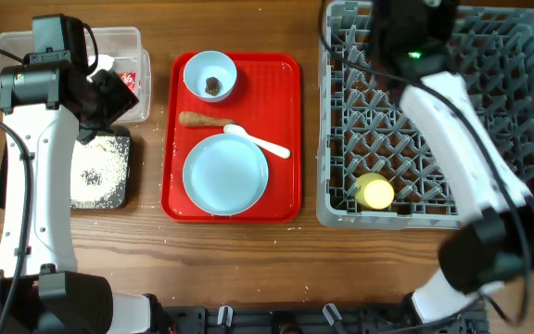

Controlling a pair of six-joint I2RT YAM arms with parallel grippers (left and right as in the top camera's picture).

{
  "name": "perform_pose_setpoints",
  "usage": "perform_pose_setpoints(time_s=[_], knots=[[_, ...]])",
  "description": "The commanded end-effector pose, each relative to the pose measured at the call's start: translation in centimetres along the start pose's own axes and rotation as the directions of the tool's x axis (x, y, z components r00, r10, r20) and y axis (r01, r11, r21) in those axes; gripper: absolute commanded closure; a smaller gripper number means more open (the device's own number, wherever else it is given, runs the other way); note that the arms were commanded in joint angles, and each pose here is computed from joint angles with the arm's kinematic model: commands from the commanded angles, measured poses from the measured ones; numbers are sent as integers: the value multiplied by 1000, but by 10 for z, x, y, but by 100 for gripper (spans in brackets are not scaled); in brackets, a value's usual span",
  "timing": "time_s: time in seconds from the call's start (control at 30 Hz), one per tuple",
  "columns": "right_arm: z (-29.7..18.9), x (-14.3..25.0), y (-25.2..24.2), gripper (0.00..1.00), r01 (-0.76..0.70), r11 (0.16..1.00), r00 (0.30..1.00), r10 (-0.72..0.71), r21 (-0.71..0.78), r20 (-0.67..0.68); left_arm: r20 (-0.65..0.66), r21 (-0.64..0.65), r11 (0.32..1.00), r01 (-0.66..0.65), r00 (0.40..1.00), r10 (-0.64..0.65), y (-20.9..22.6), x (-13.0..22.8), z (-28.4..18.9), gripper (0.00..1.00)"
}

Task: Sort waste into correct bins and load items into the dishwasher rack
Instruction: 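Lift the green bowl and place it upside down in the rack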

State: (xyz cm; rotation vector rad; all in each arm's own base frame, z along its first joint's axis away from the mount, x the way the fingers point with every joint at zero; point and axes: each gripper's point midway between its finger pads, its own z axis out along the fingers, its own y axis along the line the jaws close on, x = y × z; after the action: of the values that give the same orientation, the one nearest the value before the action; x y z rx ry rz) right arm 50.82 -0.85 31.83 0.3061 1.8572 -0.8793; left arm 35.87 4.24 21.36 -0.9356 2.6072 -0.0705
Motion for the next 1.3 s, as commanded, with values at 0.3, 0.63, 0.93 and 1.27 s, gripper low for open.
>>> perform_pose_setpoints(time_s=[0.3, 0.63, 0.93, 1.27], knots=[[31, 77, 113, 96, 577, 817, 817, -576, 14, -35, 14, -18, 1000, 19, 1000, -18, 5, -3, -2, 28], [26, 104, 143, 96, 660, 739, 746, -666, -136, 1, 13, -20, 1000, 16, 1000, -15, 5, -3, -2, 24], [-5, 107, 165, 66, 702, 694, 708, -705, -160, 47, 13, -20, 1000, -8, 1000, 8, 5, -3, -2, 24], [-27, 93, 169, 16, 683, 714, 729, -680, -150, 81, 13, -19, 1000, -8, 1000, 8, 5, -3, -2, 23]])
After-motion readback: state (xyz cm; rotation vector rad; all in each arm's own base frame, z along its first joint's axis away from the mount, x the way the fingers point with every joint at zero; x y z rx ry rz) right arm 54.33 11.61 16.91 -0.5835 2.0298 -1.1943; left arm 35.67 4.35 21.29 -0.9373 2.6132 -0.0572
